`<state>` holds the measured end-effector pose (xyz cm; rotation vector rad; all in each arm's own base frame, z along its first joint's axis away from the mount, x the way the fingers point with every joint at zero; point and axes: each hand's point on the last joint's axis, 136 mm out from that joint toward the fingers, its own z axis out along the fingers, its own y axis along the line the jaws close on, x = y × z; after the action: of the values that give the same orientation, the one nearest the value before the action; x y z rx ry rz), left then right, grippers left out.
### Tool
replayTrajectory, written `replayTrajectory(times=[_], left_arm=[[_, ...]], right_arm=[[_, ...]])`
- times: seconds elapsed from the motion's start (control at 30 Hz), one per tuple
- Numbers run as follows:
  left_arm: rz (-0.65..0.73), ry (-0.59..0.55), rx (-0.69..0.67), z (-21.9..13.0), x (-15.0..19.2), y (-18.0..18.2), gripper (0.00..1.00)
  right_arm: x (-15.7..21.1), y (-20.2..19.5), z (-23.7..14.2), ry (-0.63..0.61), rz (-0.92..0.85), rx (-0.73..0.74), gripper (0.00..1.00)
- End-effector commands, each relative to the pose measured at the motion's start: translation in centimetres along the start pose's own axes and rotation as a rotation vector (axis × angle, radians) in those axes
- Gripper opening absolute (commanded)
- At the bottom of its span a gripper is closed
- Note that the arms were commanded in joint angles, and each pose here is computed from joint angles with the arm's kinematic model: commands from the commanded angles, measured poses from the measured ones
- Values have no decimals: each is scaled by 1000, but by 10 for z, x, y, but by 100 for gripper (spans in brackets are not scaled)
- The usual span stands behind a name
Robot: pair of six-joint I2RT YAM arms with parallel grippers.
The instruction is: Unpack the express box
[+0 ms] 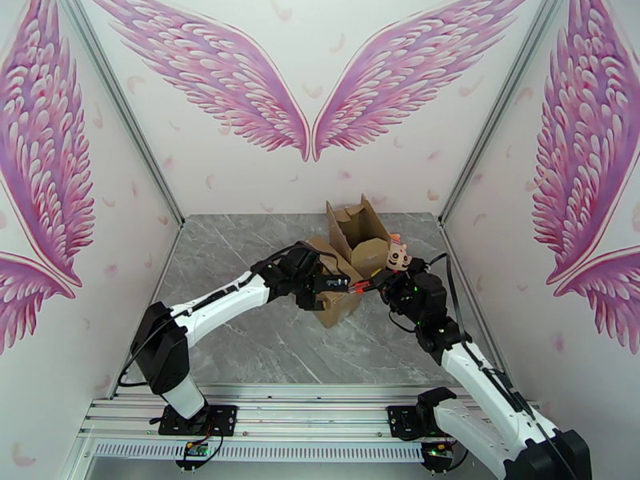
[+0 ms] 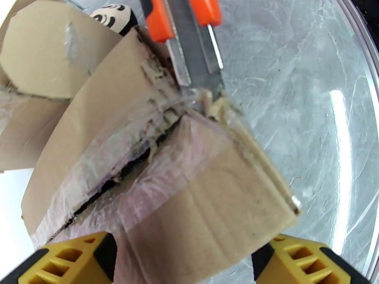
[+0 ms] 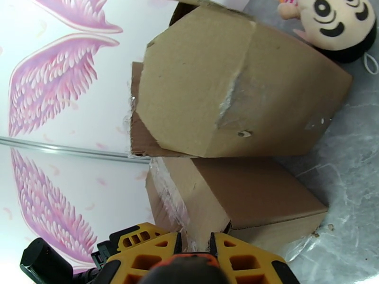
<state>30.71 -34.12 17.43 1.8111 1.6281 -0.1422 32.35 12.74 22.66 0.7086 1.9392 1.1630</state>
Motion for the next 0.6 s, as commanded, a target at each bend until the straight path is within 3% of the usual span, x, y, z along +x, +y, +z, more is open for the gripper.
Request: replayTrajectory(times=[0.0,0.27,0.4,0.57], left_arm=[[2,-35,-67,-11,-8,9,80],[62,-88,-101,-15,-15,9,87],[129,-156,-102,-7,-24,3,89],[132,-184,-81,11,-33,1,89]], right_arm=[[1,45,-3,62,-91,-142,0],[4,38,5,95,-91,-143,0],[11,12,14,117,31,-69,0],[13,2,18,95,173,-117,0]])
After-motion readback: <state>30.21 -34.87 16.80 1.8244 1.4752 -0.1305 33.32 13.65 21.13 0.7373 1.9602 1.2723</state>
